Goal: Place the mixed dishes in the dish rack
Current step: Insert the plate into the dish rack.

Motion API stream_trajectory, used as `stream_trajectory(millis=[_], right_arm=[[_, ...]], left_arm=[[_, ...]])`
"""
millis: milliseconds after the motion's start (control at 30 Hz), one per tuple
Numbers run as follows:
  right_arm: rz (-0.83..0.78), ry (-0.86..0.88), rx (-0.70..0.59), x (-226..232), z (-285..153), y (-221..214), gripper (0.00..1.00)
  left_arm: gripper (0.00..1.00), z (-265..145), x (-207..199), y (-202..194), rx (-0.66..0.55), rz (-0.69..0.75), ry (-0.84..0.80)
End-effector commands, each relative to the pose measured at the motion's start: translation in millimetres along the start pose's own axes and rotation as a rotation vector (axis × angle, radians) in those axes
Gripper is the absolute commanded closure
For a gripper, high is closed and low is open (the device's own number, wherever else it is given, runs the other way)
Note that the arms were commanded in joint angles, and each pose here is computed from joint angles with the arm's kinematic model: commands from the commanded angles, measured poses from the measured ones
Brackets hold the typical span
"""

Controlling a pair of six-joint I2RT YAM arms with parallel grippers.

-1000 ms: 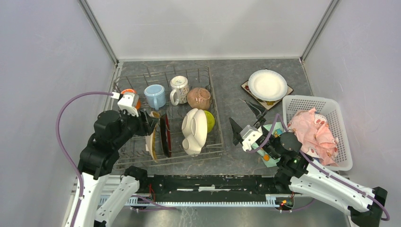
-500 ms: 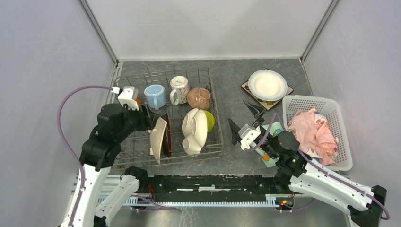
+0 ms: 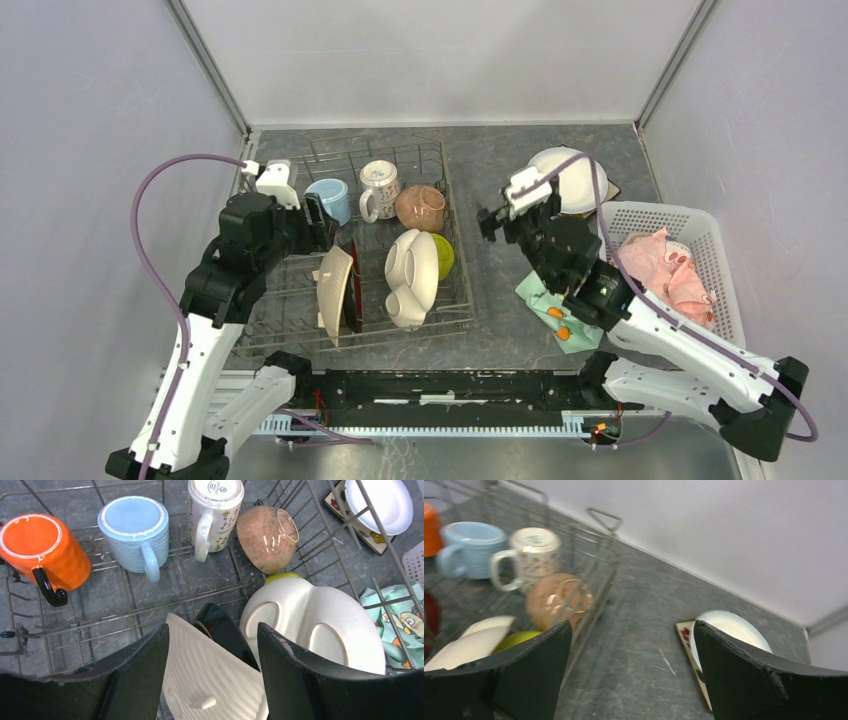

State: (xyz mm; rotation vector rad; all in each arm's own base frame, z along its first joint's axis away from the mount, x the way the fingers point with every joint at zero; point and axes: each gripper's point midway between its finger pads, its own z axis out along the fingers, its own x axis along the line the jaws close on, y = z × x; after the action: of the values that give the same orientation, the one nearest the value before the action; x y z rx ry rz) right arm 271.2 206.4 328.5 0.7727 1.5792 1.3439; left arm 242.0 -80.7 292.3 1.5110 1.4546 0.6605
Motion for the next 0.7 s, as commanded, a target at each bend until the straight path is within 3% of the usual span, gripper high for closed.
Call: stream_trajectory(millis=[0,100,200,367,500,667], right_arm=[[0.099,-0.203,0.141,-58.8,18.0,-17.0,0.02],[0.086,-0.23,0.209,-85.0,41.1,-41.4,0.03],[-0.039,-0.281,0.327,-106.4,61.4,-74.8,0.11],[-0.223,-0.296,0.449,-125.1,94.2,-123.0,0.43],[-0.308,-0.266,0.545,-127.6,119.6,-157.3,0.46],[-0.32,-0.311,0.643,-138.3,150.9,-187.5,0.45]], left_arm=[[0.29,-2.6,-6.6,20.3,-0.087,0.058,-0.041],[0.29,0.2,-3.1,7.3,-0.07,0.065,-0.037],[0.27,3.0,2.9,-4.9,-0.066,0.086,-0.023],[0.2,5.5,21.9,-16.6,-0.09,0.139,0.051],[0.01,4.4,37.2,-20.3,-0.12,0.16,0.123],[0.0,-2.3,59.2,-24.5,-0.185,0.151,0.234]])
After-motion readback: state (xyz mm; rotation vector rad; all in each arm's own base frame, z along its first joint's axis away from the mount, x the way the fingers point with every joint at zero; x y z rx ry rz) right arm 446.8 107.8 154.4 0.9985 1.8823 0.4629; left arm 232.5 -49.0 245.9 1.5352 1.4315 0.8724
